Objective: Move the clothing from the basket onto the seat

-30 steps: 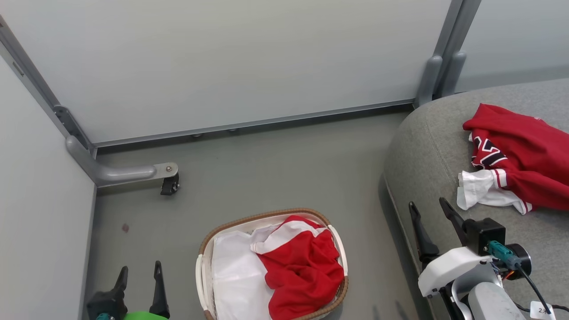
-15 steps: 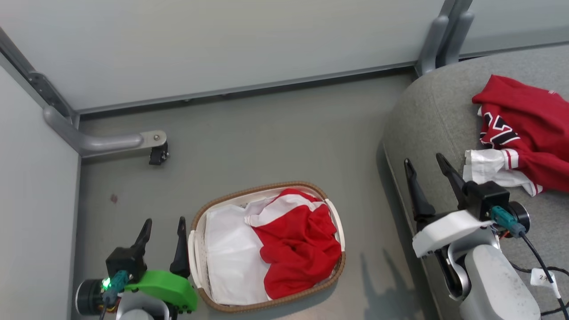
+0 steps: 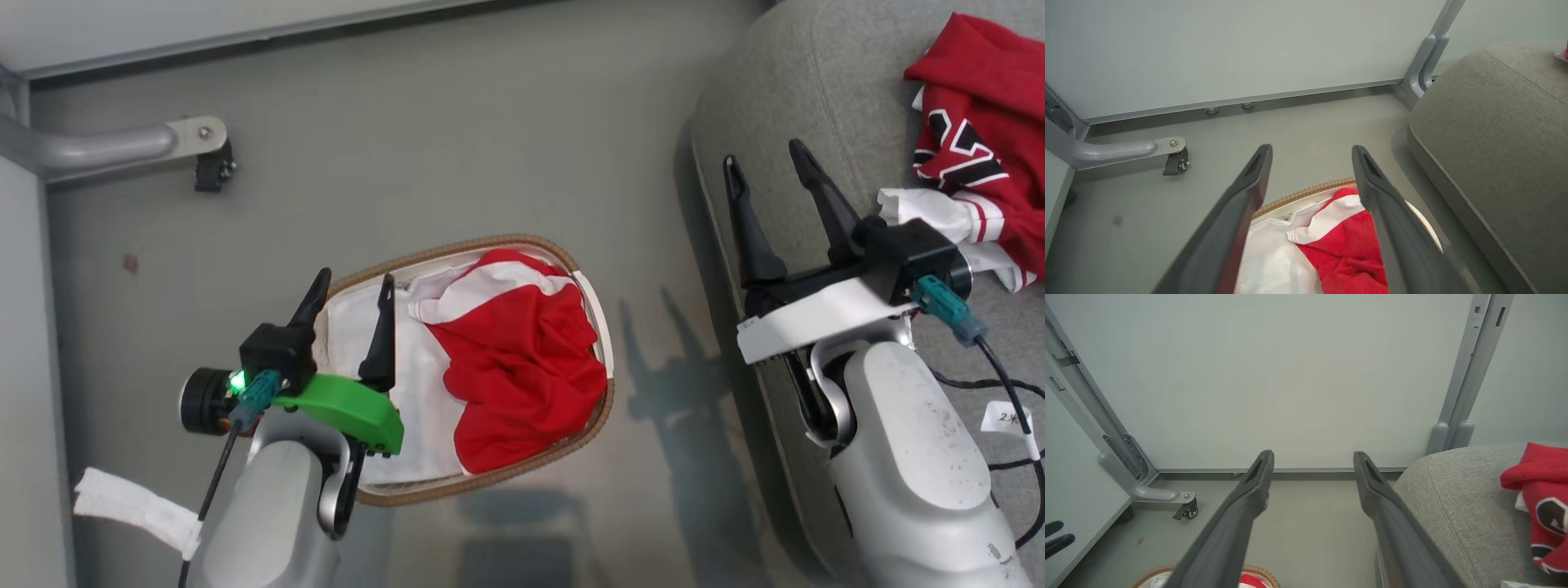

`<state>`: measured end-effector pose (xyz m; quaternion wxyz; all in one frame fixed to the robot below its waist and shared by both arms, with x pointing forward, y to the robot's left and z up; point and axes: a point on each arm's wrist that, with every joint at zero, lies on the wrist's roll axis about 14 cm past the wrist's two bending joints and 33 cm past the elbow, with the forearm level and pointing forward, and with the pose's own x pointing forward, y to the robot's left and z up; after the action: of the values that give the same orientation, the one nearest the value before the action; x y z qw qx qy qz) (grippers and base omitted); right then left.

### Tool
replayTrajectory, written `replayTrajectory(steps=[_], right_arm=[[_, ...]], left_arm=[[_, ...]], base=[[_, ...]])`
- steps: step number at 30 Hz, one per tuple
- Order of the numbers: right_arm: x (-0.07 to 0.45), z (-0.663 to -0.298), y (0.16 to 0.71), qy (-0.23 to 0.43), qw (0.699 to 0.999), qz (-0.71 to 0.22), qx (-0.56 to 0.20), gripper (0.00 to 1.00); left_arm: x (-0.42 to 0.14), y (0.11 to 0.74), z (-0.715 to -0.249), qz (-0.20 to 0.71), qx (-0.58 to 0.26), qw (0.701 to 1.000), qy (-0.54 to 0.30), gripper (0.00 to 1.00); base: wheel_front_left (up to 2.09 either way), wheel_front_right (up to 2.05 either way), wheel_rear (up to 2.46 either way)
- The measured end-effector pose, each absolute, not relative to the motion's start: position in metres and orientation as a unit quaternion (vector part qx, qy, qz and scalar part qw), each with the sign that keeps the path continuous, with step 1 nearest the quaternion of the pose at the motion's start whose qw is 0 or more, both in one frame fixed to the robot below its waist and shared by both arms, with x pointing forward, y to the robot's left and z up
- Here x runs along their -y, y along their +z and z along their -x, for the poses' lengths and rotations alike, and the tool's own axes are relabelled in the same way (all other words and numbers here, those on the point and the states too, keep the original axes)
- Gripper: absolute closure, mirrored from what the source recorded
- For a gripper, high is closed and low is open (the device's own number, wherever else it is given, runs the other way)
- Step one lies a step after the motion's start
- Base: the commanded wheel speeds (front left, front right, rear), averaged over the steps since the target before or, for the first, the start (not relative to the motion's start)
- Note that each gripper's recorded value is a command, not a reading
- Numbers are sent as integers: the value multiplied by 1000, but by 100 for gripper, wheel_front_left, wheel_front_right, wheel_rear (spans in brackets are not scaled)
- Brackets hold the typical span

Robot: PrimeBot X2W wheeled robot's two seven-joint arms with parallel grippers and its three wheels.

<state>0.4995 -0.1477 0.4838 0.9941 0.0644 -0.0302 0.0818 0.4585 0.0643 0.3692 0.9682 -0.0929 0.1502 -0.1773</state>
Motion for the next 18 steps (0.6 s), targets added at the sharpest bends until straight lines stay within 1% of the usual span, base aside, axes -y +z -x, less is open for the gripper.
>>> replayTrajectory(steps=[12, 18], right_arm=[[157, -529, 456, 79, 995, -61, 21, 0], [165, -535, 444, 74, 996, -55, 14, 0]], left_arm=[[9, 315, -481, 122, -201, 934, -270, 0], [37, 282, -480, 134, -237, 912, -306, 0]], base=[[0, 0, 0], [0, 0, 0]])
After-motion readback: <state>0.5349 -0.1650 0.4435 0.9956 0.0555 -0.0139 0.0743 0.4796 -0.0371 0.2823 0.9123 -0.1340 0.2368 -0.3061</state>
